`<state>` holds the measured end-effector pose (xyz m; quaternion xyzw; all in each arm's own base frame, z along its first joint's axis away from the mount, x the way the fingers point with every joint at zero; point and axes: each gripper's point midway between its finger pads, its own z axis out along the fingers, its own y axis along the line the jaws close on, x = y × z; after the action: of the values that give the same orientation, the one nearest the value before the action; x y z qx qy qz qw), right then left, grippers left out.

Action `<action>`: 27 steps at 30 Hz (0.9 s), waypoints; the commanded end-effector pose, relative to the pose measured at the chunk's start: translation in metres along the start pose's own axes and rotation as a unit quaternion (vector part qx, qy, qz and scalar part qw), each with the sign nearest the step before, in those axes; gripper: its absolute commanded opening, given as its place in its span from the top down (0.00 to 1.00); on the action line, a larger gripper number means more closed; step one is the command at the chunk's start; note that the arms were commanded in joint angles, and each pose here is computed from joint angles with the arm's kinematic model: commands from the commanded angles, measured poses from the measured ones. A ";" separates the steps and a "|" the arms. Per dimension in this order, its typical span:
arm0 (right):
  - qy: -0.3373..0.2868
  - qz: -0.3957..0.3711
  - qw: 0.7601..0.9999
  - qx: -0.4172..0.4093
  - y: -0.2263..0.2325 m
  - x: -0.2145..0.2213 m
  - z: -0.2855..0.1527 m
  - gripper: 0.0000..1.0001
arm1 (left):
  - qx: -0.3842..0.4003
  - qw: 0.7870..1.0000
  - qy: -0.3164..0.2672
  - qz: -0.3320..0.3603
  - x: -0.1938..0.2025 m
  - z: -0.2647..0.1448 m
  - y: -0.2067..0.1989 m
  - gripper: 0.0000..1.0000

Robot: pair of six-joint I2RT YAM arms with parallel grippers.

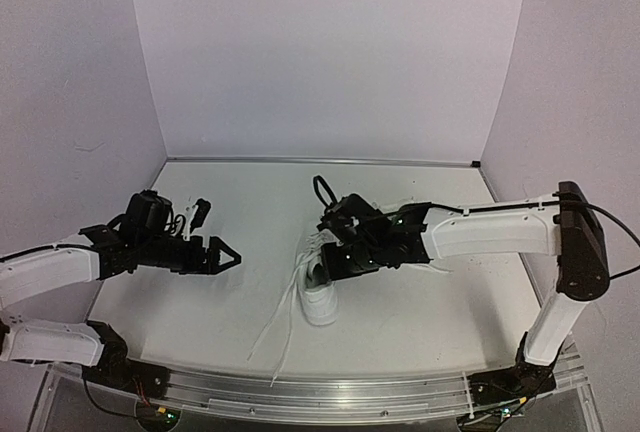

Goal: Tie the shoes

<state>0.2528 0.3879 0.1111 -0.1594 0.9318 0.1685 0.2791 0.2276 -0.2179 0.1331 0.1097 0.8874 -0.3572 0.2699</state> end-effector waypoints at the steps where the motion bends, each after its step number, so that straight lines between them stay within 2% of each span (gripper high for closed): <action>1: -0.076 0.002 0.997 -0.024 0.011 -0.050 -0.026 1.00 | 0.042 0.999 0.014 0.016 0.008 0.015 -0.016 0.05; 7: -0.080 0.003 0.997 -0.013 0.001 -0.061 -0.019 1.00 | 0.032 0.996 0.058 0.057 0.033 0.050 -0.023 0.17; 13: -0.077 0.011 0.997 -0.009 -0.005 -0.061 -0.016 1.00 | -0.042 0.979 0.117 0.158 0.066 0.087 -0.039 0.31; 17: -0.075 0.015 0.997 -0.007 -0.008 -0.060 -0.015 1.00 | -0.065 0.965 0.153 0.204 0.093 0.102 -0.053 0.32; 21: -0.075 0.017 0.997 -0.005 -0.010 -0.058 -0.015 1.00 | -0.081 0.956 0.182 0.217 0.119 0.116 -0.061 0.28; 27: -0.079 0.020 0.997 -0.003 -0.015 -0.059 -0.020 1.00 | -0.168 0.930 0.199 0.257 0.143 0.135 -0.053 0.27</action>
<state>0.2787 0.3671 0.1103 -0.1539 0.9341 0.1445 0.2878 0.1380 -0.3502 0.0155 0.3608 0.9005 -0.1698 0.1734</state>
